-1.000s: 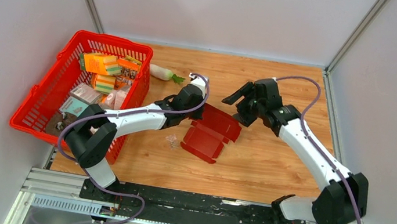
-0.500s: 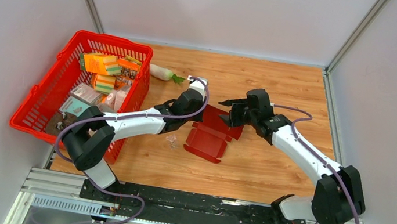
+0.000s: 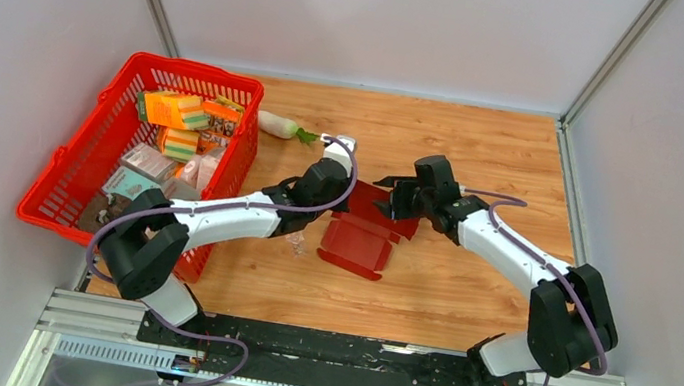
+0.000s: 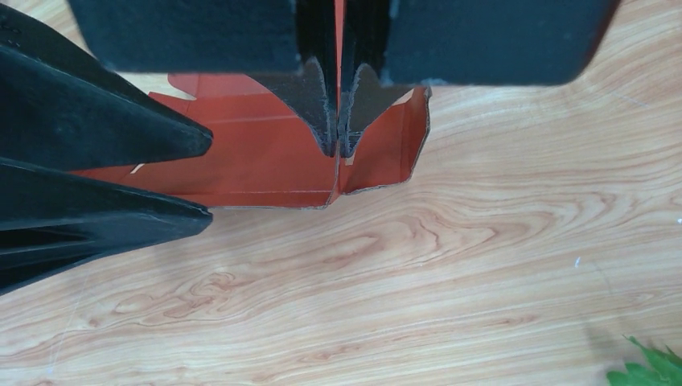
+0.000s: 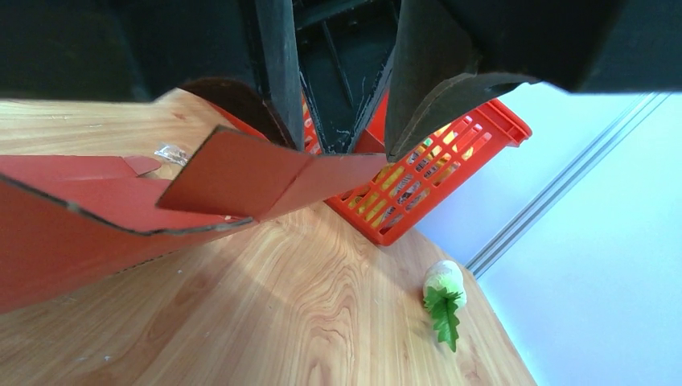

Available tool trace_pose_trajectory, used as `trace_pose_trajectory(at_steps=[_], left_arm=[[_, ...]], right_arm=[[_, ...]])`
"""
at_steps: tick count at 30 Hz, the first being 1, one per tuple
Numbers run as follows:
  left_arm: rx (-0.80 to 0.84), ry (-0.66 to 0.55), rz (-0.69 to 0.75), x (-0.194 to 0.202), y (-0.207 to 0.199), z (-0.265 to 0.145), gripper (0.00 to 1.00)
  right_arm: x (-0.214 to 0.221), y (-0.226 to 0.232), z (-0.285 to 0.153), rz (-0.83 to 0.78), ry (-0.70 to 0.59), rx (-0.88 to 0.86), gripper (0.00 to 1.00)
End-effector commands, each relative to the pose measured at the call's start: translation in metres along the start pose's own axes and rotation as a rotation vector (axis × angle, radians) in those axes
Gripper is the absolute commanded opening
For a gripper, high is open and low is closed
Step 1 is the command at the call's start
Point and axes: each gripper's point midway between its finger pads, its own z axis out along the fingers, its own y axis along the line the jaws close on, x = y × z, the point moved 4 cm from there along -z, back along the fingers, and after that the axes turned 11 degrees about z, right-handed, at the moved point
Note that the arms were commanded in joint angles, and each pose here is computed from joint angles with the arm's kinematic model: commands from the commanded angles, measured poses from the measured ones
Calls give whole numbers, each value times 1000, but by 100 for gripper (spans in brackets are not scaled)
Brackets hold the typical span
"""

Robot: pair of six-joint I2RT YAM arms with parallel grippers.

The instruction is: Fold the paper box

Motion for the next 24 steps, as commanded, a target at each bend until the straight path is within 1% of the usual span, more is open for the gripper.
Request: trace_pose_trajectory(at_steps=[1, 6, 14, 22, 24], left_arm=[[21, -91, -21, -19, -4, -10, 0], [17, -96, -11, -17, -2, -12, 0], [15, -140, 23, -23, -4, -20, 0], [15, -138, 26, -22, -5, -19, 0], [19, -128, 29, -19, -5, -19, 0]], right_arm=[[0, 7, 5, 44, -8, -42, 44], [-2, 10, 7, 44, -20, -50, 39], [-3, 3, 19, 55, -11, -15, 35], [-3, 4, 19, 35, -11, -24, 17], [-4, 2, 19, 32, -11, -20, 10]])
